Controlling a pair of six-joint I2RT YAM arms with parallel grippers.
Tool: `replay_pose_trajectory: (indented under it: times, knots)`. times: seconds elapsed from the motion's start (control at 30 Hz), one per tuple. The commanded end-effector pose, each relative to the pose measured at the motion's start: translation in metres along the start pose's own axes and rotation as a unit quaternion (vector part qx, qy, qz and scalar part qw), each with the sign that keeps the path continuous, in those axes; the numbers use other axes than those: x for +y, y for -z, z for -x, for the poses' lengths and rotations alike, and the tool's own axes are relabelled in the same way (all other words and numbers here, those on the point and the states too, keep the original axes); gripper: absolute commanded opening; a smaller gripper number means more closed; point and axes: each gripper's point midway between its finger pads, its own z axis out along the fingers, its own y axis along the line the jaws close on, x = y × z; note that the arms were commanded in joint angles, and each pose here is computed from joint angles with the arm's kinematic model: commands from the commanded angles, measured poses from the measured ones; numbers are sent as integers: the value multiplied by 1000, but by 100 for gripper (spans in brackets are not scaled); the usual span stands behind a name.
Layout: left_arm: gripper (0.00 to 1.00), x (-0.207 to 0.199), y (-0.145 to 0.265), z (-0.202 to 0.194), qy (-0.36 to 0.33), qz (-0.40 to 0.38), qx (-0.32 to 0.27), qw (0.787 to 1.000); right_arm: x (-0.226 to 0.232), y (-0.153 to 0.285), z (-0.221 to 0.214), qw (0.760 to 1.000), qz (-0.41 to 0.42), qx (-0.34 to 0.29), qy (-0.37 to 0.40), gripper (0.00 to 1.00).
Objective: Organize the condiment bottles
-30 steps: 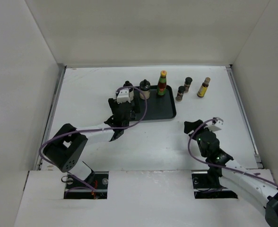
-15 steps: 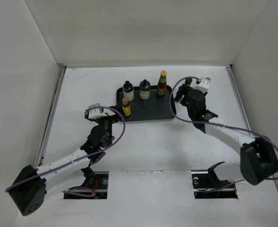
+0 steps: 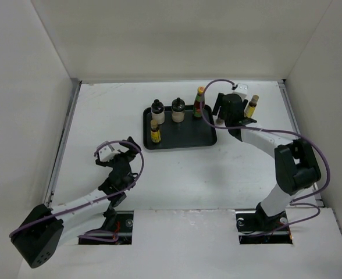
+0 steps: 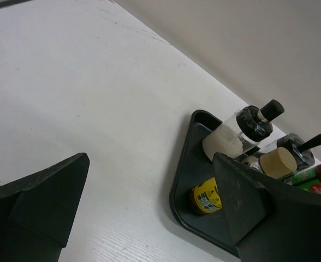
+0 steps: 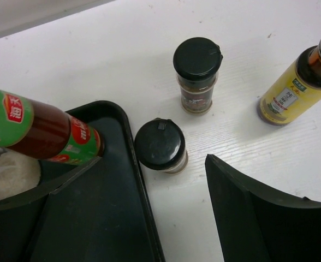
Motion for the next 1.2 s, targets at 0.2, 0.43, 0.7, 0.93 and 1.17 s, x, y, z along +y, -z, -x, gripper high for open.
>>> replay_pose_trajectory:
  times: [0.2,0.43,0.7,0.93,1.17]
  knots:
    - [100,-5,-7,-16,24,0,20,1000,9,-31,7,1000,8,2,0,74]
    - [100,0,-11,-14,25,6,18,1000,5,-34,22,999,-2,-31,-6,45]
    - [100,12,-14,-7,33,24,2,999,35,47,33,996,54,-69,12,43]
    - [100,12,-14,-12,36,23,10,999,140,88,3,981,186,-52,7,43]
    - [100,9,-14,-13,38,15,16,999,211,95,-30,970,241,-29,27,44]
